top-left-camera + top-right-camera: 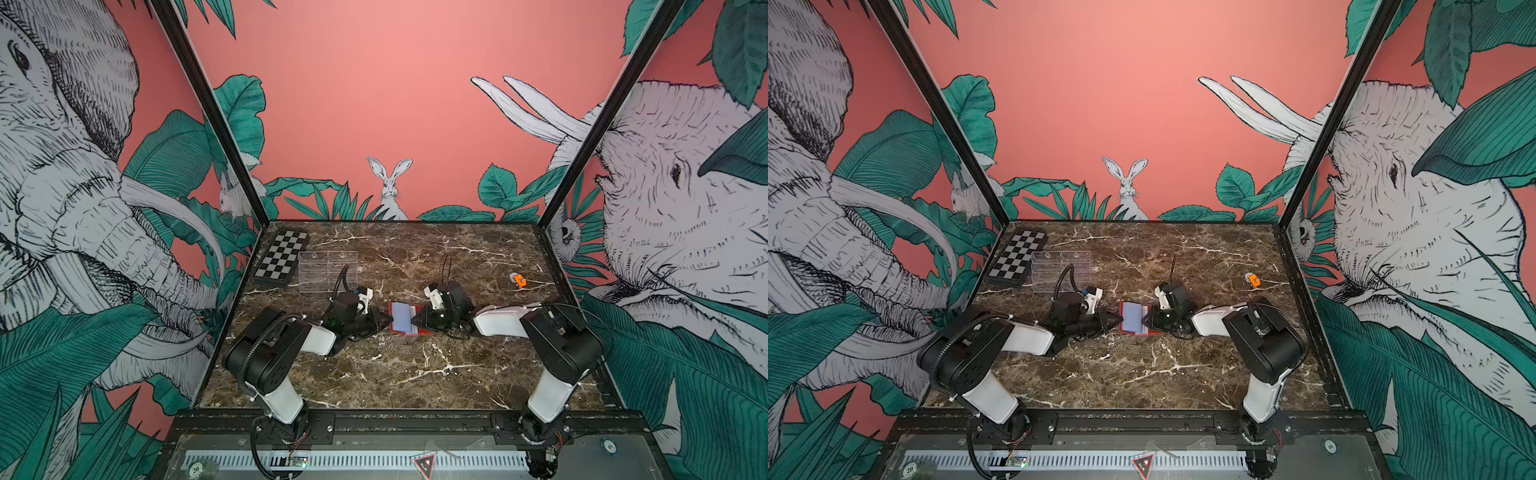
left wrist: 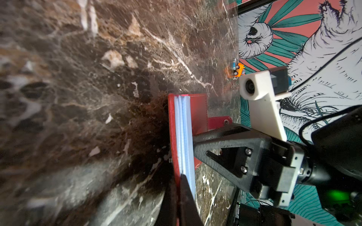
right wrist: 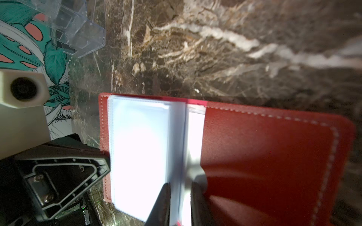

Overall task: Take the credit cards out of the card holder
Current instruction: Flip over the card slot in the card holder.

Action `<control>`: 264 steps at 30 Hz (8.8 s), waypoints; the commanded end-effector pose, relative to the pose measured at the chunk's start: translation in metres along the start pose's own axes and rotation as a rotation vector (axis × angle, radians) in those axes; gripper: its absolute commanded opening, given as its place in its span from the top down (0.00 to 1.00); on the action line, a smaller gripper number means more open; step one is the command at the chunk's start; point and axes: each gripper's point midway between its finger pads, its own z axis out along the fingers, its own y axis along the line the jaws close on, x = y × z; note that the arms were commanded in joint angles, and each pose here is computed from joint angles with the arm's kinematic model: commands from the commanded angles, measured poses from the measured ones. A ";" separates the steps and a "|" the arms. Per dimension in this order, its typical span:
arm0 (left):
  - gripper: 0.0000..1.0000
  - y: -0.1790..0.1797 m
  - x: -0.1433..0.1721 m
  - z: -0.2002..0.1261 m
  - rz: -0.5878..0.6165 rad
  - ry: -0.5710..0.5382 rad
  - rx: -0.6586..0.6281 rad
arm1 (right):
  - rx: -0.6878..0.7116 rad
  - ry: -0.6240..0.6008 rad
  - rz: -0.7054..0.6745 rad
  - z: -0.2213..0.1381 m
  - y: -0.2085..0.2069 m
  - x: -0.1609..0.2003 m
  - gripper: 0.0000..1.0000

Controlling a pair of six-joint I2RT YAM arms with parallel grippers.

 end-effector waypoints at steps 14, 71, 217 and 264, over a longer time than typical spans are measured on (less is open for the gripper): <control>1.00 -0.009 0.002 -0.006 0.044 0.008 0.020 | 0.119 -0.080 -0.100 -0.050 0.011 -0.010 0.23; 1.00 -0.022 0.017 -0.015 0.060 -0.060 0.001 | 0.508 0.079 -0.262 -0.008 -0.007 -0.001 0.04; 1.00 -0.023 0.030 -0.014 0.080 -0.050 -0.032 | 0.423 0.021 -0.314 -0.004 0.026 -0.003 0.02; 1.00 -0.022 0.031 -0.011 0.091 -0.040 -0.046 | 0.704 0.036 -0.357 -0.031 -0.021 -0.002 0.11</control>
